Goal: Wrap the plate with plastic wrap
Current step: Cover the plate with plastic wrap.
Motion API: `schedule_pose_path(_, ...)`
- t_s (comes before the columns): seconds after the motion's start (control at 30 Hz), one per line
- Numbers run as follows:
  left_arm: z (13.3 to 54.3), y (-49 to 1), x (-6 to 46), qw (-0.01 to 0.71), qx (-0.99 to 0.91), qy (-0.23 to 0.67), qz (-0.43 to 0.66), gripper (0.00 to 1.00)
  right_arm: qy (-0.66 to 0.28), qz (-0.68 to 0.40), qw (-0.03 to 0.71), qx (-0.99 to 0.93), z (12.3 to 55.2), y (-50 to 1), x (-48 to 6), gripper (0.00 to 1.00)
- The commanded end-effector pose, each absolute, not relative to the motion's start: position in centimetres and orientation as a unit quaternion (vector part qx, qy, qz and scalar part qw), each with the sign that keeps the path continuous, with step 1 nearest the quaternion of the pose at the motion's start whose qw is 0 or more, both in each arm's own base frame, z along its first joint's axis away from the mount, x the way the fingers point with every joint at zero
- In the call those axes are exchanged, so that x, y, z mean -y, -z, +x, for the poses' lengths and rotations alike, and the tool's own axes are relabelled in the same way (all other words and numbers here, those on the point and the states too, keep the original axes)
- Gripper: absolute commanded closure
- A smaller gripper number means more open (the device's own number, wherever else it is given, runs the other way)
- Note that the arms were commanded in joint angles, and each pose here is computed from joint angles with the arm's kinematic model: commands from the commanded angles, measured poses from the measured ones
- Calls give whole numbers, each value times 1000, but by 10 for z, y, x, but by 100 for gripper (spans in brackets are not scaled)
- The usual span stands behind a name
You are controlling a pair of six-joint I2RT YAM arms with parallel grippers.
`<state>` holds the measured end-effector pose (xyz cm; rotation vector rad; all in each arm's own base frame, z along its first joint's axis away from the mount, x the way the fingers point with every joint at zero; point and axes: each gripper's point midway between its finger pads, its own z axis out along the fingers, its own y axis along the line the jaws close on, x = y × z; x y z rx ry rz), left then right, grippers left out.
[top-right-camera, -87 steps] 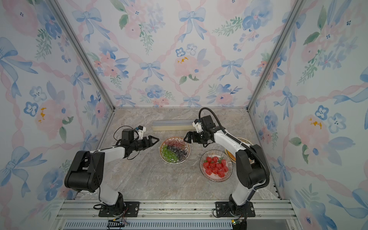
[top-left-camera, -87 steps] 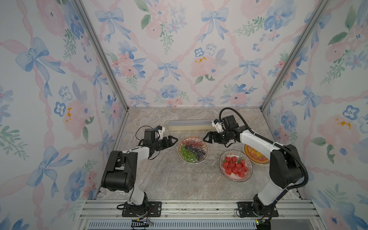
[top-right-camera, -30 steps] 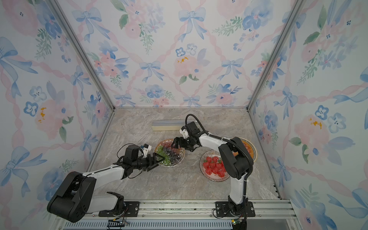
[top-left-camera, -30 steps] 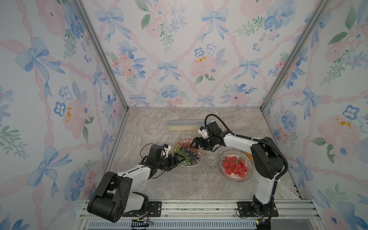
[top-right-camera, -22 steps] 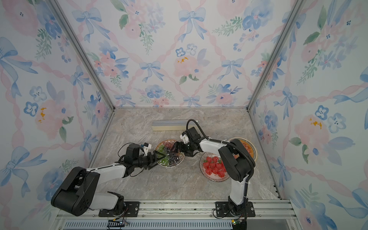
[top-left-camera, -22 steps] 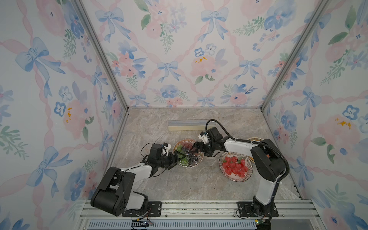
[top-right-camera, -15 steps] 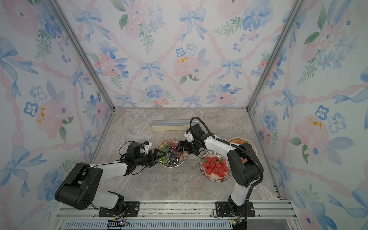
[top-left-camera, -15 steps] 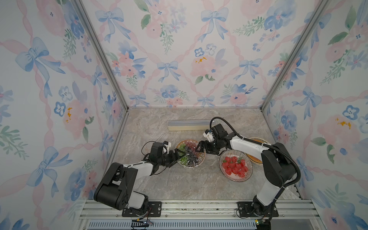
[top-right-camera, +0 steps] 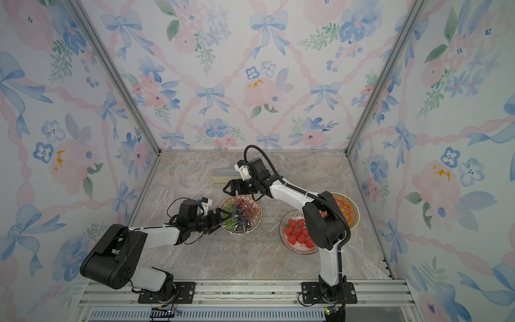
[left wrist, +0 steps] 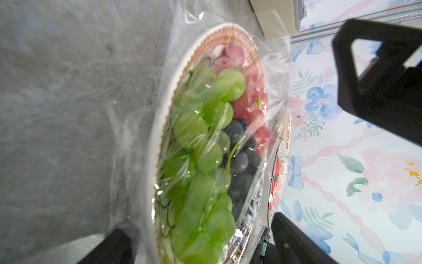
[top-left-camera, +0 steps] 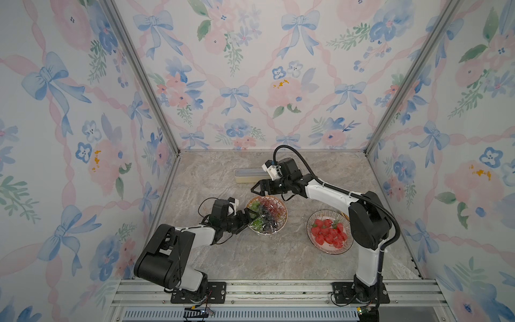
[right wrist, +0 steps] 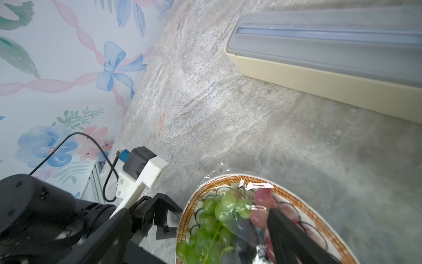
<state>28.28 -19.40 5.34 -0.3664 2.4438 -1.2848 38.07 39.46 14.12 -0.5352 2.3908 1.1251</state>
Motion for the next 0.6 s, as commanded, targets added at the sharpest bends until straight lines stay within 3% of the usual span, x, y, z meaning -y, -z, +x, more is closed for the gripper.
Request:
schedule_pose_path(0.0, 283, -50, 191, 187, -867, 446, -121, 9, -435, -182, 231, -851, 396, -147, -409, 5)
schedule_pose_path(0.57, 279, -46, 189, 183, -869, 444, -123, 9, -368, -172, 175, -897, 403, -77, -373, 5)
